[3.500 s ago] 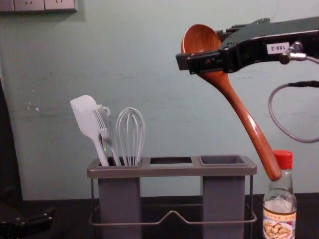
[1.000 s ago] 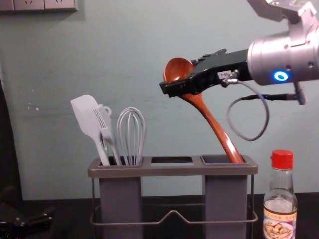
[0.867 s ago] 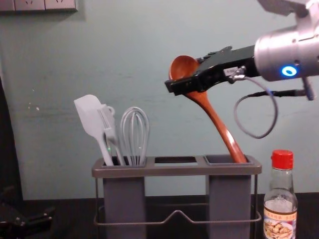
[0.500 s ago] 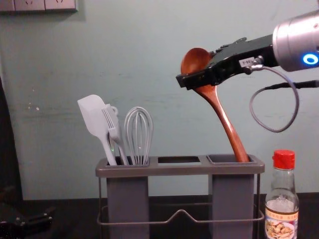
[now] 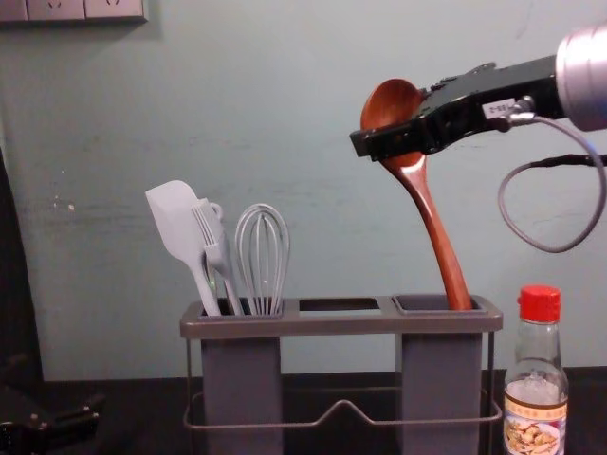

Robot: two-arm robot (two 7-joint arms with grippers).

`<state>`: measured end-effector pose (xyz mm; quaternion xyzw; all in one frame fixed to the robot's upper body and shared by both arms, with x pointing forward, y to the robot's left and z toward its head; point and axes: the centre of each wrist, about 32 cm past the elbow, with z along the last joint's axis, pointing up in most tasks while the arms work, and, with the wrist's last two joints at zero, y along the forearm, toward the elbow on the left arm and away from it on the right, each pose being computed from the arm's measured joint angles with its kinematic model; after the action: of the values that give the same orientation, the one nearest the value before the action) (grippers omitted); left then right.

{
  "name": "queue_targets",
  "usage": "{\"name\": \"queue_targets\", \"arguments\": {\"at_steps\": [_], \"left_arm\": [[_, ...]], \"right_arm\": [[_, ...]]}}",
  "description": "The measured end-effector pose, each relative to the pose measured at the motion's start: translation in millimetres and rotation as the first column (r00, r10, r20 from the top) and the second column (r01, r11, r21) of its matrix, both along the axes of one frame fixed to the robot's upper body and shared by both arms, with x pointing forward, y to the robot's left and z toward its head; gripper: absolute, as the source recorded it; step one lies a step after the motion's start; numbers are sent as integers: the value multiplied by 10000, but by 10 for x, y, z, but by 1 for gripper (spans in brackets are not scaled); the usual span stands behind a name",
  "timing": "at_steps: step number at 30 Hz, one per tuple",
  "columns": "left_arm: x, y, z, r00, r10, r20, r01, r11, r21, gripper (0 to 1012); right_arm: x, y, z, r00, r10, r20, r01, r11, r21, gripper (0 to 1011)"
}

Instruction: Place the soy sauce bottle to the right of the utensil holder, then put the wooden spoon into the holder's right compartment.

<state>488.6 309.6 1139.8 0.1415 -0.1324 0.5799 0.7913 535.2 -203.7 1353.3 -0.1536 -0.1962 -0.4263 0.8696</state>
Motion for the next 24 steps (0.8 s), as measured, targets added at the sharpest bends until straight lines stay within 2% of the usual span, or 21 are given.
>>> {"name": "queue_targets", "arguments": {"at_steps": [7, 10, 17, 24], "left_arm": [[0, 0, 0, 10000, 0, 1, 0, 10000, 1, 1011], [0, 0, 0, 10000, 0, 0, 0, 10000, 1, 1011], [0, 0, 0, 10000, 0, 0, 0, 10000, 1, 1011], [0, 0, 0, 10000, 0, 0, 0, 10000, 0, 1011]], "right_arm": [[-88, -80, -86, 9999, -23, 150, 16, 9988, 487, 840], [-99, -116, -166, 9997, -76, 241, 57, 9970, 766, 840], [-72, -141, -333, 9995, -156, 285, 121, 9927, 1204, 840], [-18, -106, -434, 9995, -121, 288, 79, 9901, 1398, 840]]}}
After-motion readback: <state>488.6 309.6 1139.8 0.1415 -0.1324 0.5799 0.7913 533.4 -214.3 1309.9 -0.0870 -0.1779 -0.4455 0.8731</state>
